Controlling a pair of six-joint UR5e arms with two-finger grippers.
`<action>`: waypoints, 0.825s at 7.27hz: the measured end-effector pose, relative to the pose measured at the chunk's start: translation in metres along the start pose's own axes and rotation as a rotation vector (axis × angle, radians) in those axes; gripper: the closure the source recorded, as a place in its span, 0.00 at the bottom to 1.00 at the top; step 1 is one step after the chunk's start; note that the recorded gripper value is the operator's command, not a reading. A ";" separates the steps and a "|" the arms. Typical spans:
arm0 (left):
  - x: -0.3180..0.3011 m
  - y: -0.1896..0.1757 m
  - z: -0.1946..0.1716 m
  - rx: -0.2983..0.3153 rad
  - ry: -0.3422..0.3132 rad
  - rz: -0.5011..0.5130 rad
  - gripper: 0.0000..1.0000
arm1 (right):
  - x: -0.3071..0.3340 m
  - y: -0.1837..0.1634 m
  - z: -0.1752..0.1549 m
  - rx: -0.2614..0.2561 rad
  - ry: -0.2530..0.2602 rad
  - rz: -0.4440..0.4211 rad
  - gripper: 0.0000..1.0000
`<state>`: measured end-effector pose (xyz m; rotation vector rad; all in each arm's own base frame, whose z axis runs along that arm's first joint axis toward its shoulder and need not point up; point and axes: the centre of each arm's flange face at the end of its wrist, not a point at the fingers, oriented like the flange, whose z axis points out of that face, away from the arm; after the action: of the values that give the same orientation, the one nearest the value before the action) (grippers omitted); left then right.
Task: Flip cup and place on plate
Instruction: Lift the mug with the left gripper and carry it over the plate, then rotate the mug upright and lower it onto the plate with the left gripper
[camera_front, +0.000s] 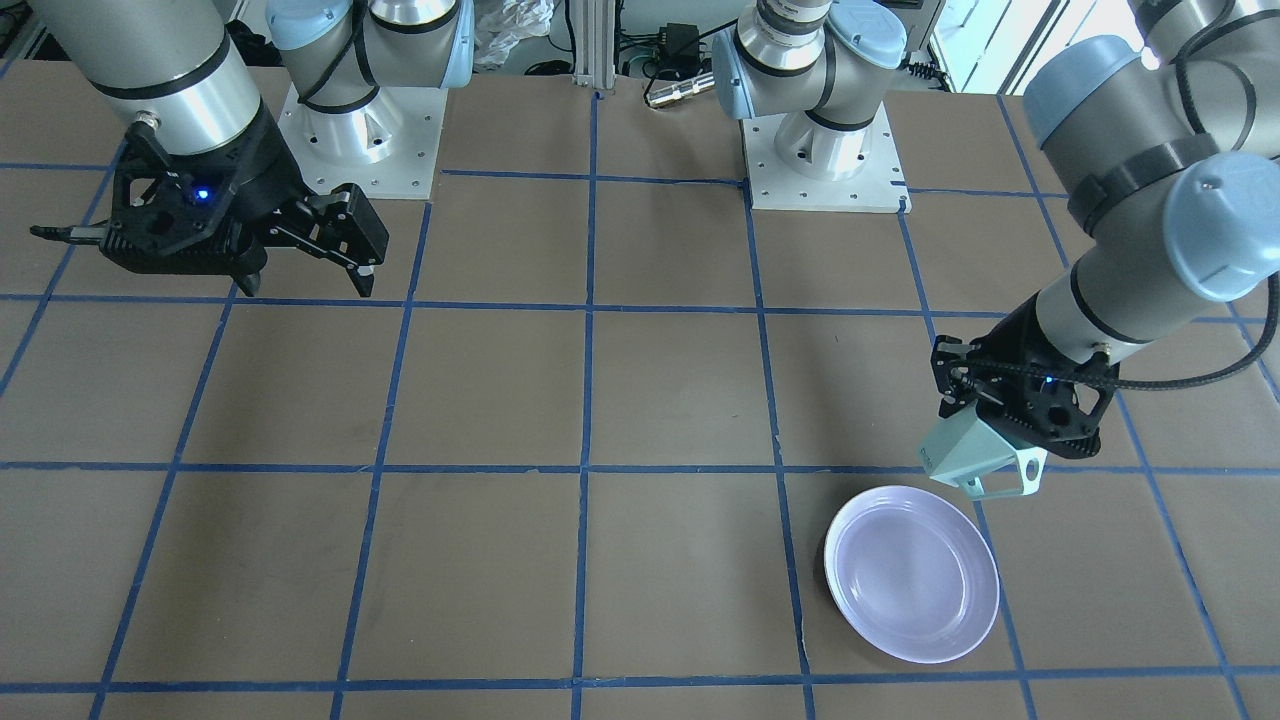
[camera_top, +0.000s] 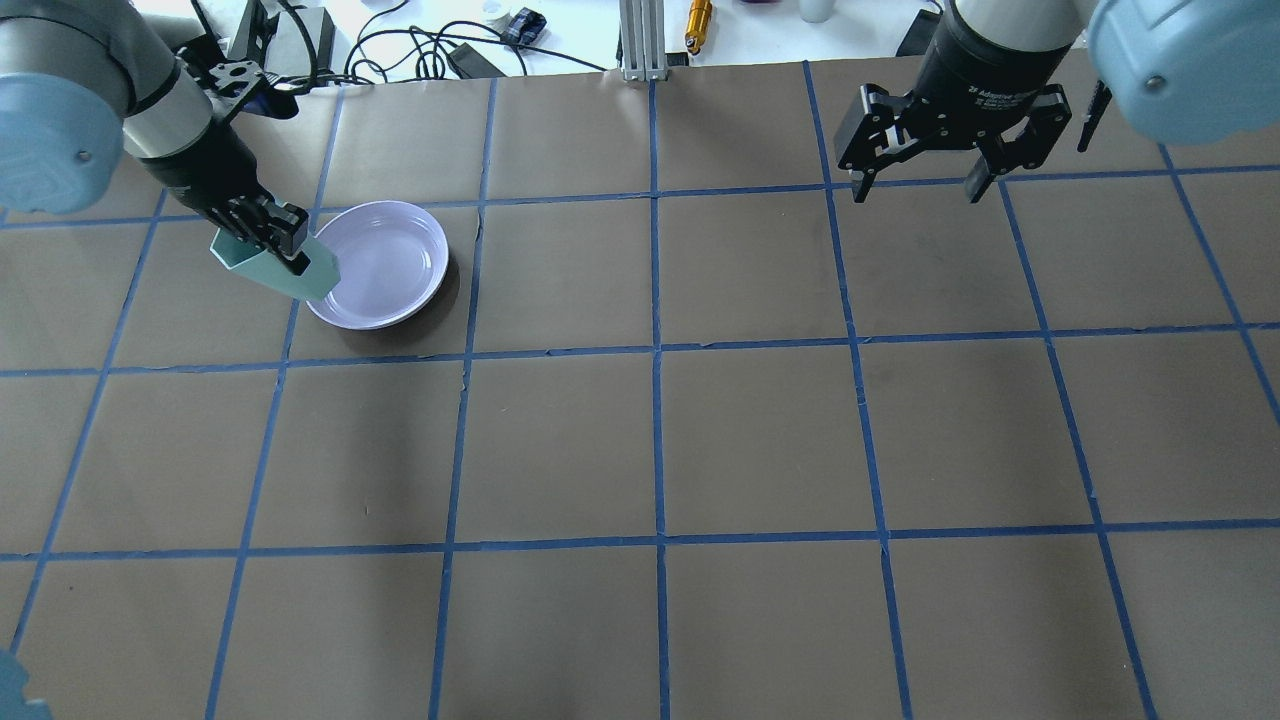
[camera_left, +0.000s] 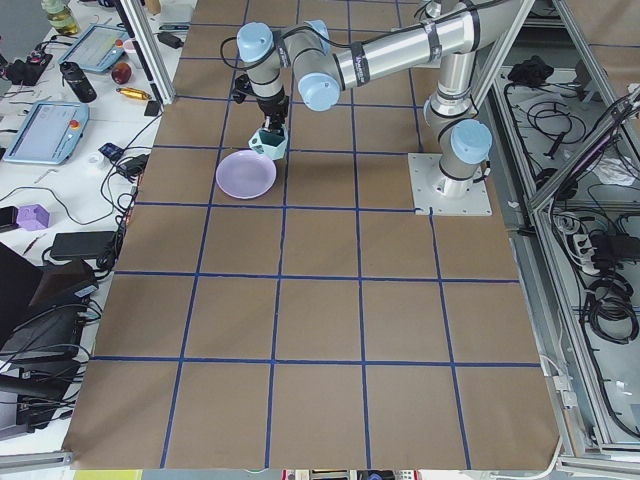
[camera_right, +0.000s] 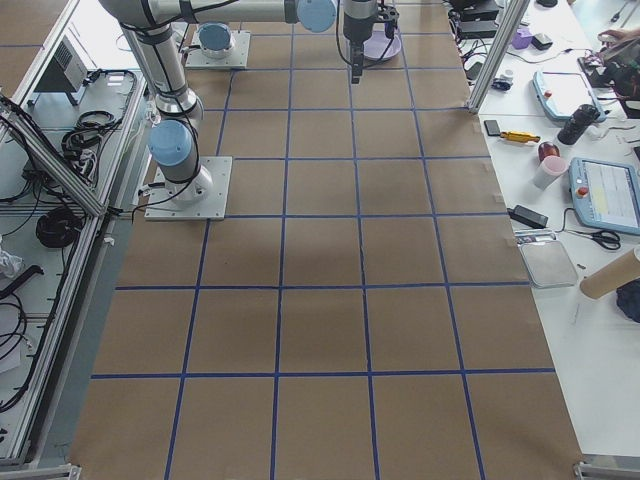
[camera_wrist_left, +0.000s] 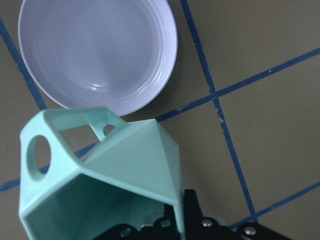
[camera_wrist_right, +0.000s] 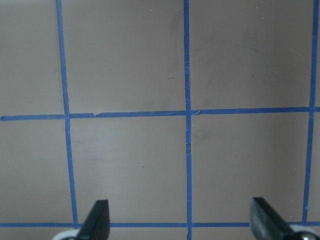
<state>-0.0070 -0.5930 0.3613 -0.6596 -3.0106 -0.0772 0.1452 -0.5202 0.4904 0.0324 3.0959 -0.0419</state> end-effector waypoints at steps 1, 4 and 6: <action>0.000 -0.017 0.017 0.002 -0.036 0.036 1.00 | 0.000 0.000 0.000 0.000 0.000 0.000 0.00; -0.002 -0.053 0.069 -0.054 -0.107 0.129 1.00 | 0.000 0.000 0.000 0.000 0.000 0.000 0.00; 0.000 -0.069 0.086 -0.073 -0.111 0.158 1.00 | 0.000 0.000 0.000 0.000 0.000 0.000 0.00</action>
<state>-0.0402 -0.6501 0.2733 -0.9367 -3.0599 -0.1482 0.1452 -0.5202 0.4904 0.0323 3.0959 -0.0419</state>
